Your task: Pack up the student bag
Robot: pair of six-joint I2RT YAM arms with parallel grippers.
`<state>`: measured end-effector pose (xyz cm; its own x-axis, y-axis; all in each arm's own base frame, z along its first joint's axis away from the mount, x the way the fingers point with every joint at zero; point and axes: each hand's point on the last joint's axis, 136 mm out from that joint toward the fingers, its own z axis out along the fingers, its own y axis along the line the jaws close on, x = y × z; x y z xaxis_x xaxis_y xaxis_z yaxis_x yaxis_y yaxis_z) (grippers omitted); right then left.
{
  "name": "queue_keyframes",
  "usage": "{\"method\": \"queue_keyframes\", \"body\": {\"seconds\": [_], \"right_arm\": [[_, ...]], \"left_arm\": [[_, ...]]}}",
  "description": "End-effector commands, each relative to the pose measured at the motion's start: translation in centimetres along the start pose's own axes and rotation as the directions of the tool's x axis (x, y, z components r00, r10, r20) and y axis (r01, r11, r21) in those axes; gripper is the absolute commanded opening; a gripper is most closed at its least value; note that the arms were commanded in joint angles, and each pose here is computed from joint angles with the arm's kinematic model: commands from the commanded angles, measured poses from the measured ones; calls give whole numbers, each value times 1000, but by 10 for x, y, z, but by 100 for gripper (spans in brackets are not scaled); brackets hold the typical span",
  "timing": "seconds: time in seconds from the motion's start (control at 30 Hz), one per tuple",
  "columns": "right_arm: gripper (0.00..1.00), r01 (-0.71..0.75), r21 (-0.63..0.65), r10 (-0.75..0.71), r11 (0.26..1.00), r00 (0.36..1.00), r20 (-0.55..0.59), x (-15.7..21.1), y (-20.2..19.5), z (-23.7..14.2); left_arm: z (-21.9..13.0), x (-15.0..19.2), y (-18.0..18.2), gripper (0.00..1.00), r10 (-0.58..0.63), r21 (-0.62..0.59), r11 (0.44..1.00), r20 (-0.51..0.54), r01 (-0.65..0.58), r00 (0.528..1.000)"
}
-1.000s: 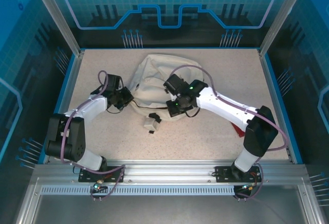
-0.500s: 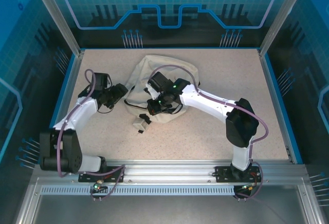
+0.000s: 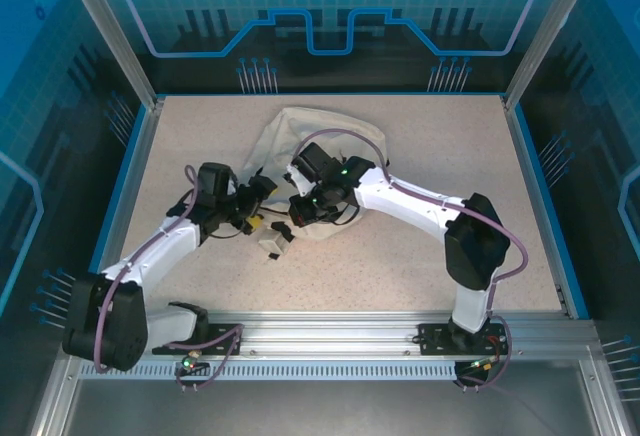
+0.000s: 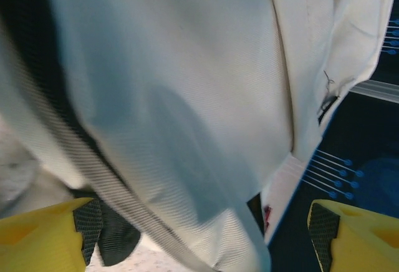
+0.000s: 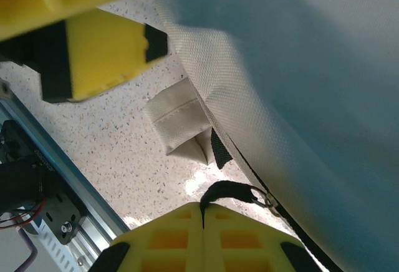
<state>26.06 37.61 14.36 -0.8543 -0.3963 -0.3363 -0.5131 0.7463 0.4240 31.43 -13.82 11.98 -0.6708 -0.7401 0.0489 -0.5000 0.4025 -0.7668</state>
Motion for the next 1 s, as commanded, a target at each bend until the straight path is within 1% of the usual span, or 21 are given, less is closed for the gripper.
{"method": "queue_keyframes", "body": {"seconds": [0.0,0.13,0.17,0.23,0.3,0.37,0.5,0.57,0.7,0.83,0.97], "right_arm": [[0,-8,-33,10,999,999,44,-7,6,-16],[0,-11,-22,12,1000,999,48,-6,3,-19],[0,-11,-11,11,1000,999,47,-5,1,-20],[0,-14,15,13,1000,999,40,-4,-3,-21],[0,-17,49,16,999,999,33,0,-10,-23],[0,-25,91,23,996,999,25,4,-17,-26],[0,-44,205,42,978,999,13,14,-37,-36],[0,-56,277,57,959,998,5,19,-51,-42],[0,-103,408,111,907,994,4,32,-80,-58],[0,-156,487,163,859,986,27,40,-108,-71],[0,-203,516,206,832,977,52,41,-128,-76]], "left_arm": [[17,10,-11,87,-59,60,996,-36,61,998],[28,15,-7,81,-55,35,998,-27,56,998],[29,15,-6,78,-61,35,997,-19,61,998],[29,12,-4,69,-69,36,997,1,69,998],[28,8,-1,55,-69,24,997,26,68,997],[27,6,2,43,-58,9,998,47,58,997],[27,2,15,23,-26,-46,998,82,29,996],[26,0,22,16,-15,-75,997,95,22,995],[21,-6,34,7,16,-131,991,140,3,990],[15,-12,43,3,48,-182,983,177,-16,983],[12,-16,49,1,70,-213,977,197,-27,978]]}}
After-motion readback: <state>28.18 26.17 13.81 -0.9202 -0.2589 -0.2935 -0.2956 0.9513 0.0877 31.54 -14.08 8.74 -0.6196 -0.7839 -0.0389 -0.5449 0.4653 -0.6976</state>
